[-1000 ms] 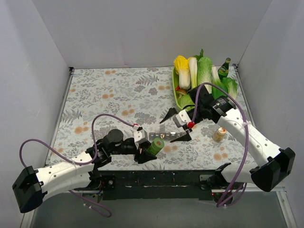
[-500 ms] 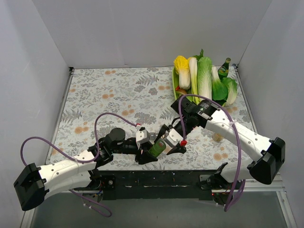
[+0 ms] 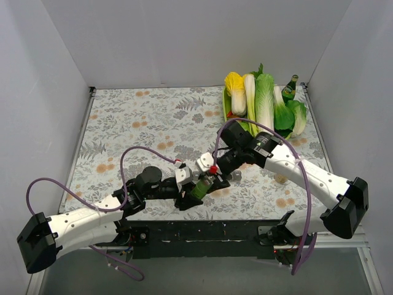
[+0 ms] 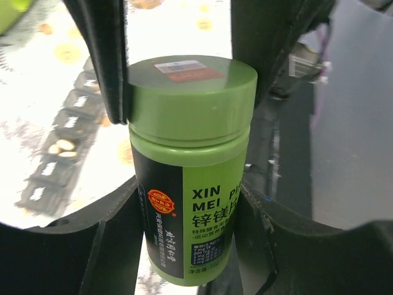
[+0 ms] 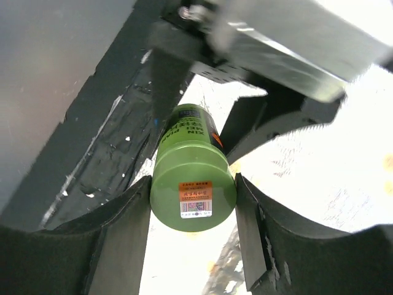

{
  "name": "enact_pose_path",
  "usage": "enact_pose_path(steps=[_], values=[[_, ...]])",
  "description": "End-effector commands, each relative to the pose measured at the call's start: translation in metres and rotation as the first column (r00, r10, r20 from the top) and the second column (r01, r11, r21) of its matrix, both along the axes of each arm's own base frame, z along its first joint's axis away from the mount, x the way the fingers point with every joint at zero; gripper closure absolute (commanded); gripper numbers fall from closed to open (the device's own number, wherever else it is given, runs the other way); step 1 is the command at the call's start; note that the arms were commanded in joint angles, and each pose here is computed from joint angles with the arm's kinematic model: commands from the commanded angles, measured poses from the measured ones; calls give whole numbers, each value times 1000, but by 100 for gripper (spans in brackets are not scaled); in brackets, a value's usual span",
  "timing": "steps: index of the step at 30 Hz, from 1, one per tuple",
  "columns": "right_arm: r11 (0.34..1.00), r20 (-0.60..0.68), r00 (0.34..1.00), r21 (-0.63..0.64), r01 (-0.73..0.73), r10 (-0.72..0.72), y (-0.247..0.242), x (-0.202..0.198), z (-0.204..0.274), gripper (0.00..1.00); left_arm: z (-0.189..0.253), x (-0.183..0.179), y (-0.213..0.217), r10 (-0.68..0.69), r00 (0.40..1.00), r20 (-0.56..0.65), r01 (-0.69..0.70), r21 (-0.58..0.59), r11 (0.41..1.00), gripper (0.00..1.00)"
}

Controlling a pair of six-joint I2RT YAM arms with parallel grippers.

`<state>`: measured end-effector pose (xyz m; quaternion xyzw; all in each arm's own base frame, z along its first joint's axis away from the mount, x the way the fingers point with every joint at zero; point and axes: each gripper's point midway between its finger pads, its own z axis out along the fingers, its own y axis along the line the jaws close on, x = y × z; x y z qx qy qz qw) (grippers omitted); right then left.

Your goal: Sort the pills into containers

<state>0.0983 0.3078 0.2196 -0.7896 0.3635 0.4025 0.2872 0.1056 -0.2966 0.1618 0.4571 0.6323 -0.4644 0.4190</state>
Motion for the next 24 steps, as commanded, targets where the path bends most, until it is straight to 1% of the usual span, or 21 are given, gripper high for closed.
enact_pose_path(steps=[1, 2, 3, 5, 6, 8, 9, 10, 12, 13, 15, 16, 17, 18, 19, 20, 21, 22, 23, 24], values=[[902, -287, 872, -299, 310, -395, 10, 8, -27, 74, 68, 66, 6, 317, 921, 228, -283, -169, 944, 100], [832, -331, 783, -387, 397, -527, 8, 14, -39, 74, 70, 74, 9, 357, 902, 244, -321, -175, 931, 100], [803, -360, 738, -434, 409, -571, 6, 16, -46, 74, 69, 88, 14, 431, 866, 253, -395, -181, 901, 100], [736, -425, 617, -524, 428, -662, 2, 20, -57, 74, 65, 102, 19, 491, 829, 267, -458, -177, 871, 100], [721, -480, 546, -549, 423, -687, 7, 22, -55, 74, 63, 109, 21, 523, 809, 268, -493, -177, 852, 100], [724, -552, 471, -571, 388, -688, 9, 23, -50, 73, 59, 111, 21, 533, 802, 268, -503, -176, 846, 100], [724, -572, 446, -577, 378, -689, 12, 23, -47, 71, 52, 111, 21, 529, 806, 266, -504, -161, 849, 100], [731, -580, 447, -571, 373, -681, 13, 23, -45, 58, 50, 110, 20, 524, 810, 262, -499, -159, 852, 100], [757, -595, 469, -541, 368, -653, 15, 24, -37, 41, 39, 103, 19, 491, 833, 254, -471, -142, 871, 100], [783, -602, 503, -506, 361, -620, 15, 25, -32, 27, 38, 89, 14, 425, 870, 250, -399, -148, 905, 100], [840, -614, 574, -409, 356, -542, 17, 30, -12, 19, 29, 76, 12, 369, 902, 224, -348, -130, 928, 100], [878, -591, 649, -331, 347, -479, 15, 33, -6, 16, 27, 63, 9, 309, 928, 208, -288, -128, 949, 100], [903, -578, 694, -270, 333, -429, 13, 35, 4, 14, 24, 56, 9, 283, 940, 190, -263, -123, 957, 100], [928, -531, 762, -180, 326, -371, 12, 40, 20, 13, 18, 49, 10, 256, 952, 171, -240, -108, 965, 100], [962, -403, 877, -33, 273, -263, 11, 46, 27, 10, 14, 43, 11, 231, 960, 159, -217, -104, 971, 100], [975, -355, 910, -13, 223, -213, -1, 40, 27, 9, 18, 31, 11, 182, 972, 150, -165, -122, 979, 100], [983, -266, 951, 49, 179, -160, -7, 38, 34, 8, 15, 24, 11, 156, 979, 130, -141, -115, 983, 100], [988, -187, 977, 93, 123, -104, -14, 34, 35, 6, 17, 19, 11, 130, 984, 121, -116, -117, 986, 100], [981, -37, 999, 191, 17, -10, -17, 32, 36, 6, 18, 7, 10, 70, 991, 110, -57, -116, 992, 100], [972, 35, 999, 234, -10, 2, -20, 30, 41, 5, 14, 1, 10, 42, 996, 85, -34, -100, 994, 100]])
